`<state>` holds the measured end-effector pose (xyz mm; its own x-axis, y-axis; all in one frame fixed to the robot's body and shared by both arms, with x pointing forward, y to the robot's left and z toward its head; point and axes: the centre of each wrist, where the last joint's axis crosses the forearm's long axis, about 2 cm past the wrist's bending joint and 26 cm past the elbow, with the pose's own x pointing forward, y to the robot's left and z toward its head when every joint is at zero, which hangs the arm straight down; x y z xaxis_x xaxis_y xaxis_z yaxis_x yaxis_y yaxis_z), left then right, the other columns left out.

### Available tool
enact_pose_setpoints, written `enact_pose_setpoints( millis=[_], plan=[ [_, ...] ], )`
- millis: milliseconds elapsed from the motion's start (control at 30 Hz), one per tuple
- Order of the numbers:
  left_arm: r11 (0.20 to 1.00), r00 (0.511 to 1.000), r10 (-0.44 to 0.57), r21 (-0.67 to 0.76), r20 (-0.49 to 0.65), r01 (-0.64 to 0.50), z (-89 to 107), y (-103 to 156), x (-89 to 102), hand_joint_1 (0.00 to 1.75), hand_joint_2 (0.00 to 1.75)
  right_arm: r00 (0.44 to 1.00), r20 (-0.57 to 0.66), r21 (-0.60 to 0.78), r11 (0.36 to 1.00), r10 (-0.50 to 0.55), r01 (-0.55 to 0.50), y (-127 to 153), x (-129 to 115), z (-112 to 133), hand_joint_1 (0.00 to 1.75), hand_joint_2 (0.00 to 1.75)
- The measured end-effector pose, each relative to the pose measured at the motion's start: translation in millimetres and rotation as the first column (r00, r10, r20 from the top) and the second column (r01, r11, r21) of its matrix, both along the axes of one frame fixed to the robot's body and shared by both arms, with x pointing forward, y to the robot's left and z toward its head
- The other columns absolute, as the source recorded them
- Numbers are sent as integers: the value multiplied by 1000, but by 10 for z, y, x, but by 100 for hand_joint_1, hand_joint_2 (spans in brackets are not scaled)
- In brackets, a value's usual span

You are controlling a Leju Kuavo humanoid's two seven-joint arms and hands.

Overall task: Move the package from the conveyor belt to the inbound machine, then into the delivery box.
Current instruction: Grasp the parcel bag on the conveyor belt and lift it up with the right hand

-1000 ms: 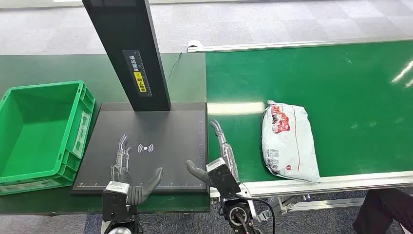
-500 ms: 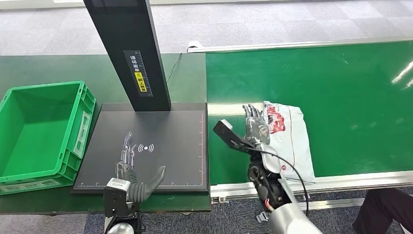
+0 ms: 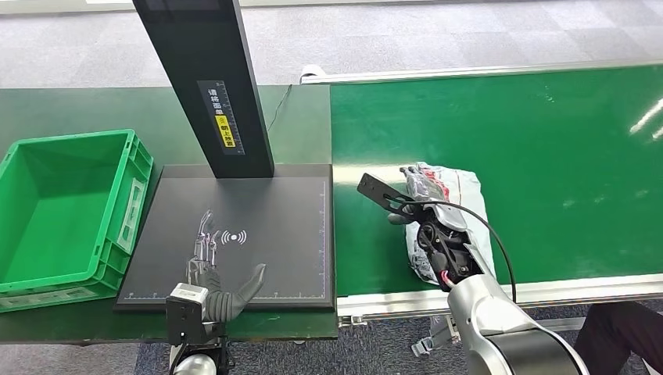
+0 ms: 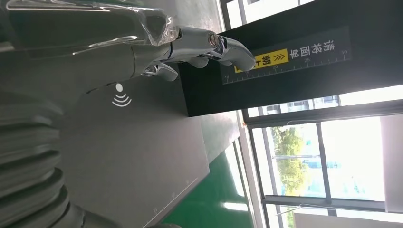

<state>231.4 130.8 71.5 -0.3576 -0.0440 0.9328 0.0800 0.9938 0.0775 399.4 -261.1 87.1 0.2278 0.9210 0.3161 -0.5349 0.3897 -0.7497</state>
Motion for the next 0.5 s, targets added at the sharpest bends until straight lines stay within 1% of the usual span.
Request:
enact_pose_setpoints(
  millis=[500],
  plan=[
    [1000, 1000, 2, -1, 0, -2, -1, 2, 0, 0, 175, 999, -33, 5, 1000, 10, -10, 22, -4, -18, 0, 175]
  ],
)
